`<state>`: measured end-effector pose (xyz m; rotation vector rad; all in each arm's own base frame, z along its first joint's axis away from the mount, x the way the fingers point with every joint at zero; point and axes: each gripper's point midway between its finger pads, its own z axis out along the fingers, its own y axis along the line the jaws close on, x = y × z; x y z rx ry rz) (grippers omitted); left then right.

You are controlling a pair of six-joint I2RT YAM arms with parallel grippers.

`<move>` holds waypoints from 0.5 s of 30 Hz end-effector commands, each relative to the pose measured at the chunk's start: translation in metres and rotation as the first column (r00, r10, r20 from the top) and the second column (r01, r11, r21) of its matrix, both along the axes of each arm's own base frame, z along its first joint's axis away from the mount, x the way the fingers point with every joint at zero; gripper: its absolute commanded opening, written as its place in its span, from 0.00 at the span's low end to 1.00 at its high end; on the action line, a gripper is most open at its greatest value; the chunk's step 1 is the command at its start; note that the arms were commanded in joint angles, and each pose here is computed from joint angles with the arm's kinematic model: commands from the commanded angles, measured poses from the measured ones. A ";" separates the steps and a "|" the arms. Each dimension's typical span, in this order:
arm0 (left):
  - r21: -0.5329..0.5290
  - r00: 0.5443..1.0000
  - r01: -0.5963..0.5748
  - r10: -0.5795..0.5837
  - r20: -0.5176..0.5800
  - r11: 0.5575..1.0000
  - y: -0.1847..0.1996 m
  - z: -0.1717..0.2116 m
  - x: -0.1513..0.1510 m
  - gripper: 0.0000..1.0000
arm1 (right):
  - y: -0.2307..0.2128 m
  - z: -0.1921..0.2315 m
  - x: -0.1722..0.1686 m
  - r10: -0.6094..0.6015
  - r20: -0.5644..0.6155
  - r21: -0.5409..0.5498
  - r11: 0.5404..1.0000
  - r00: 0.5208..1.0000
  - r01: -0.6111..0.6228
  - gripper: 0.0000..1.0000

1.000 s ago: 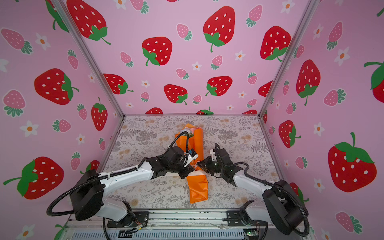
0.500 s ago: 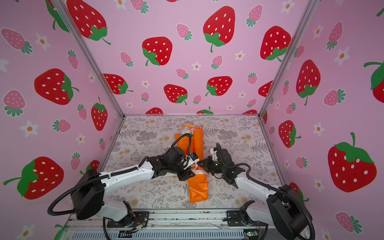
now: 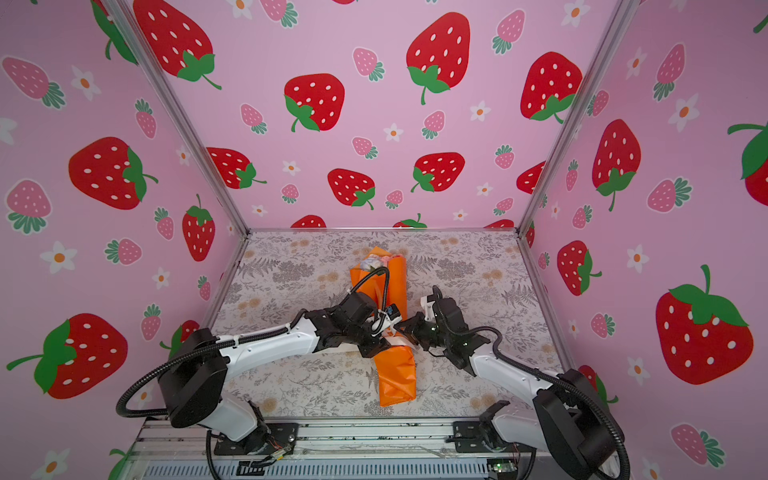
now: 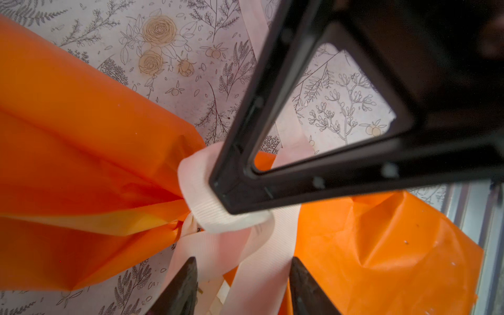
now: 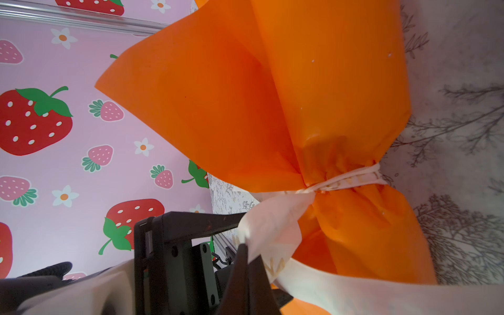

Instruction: Tie the bouquet of fake flowers

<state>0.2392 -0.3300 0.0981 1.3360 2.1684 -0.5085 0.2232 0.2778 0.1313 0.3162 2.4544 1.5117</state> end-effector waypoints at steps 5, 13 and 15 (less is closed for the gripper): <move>-0.054 1.000 -0.023 0.023 0.010 0.998 -0.013 0.014 0.009 0.56 | 0.007 0.016 -0.002 0.018 0.020 0.067 0.998 1.000 -0.019 0.00; -0.051 0.991 -0.130 0.132 0.034 0.990 -0.011 0.012 0.028 0.55 | 0.007 0.020 -0.003 0.018 0.023 0.081 0.996 1.000 -0.020 0.00; -0.061 0.987 -0.153 0.156 0.048 0.986 -0.010 0.013 0.032 0.54 | 0.007 0.018 -0.003 0.017 0.018 0.079 0.997 1.000 -0.019 0.00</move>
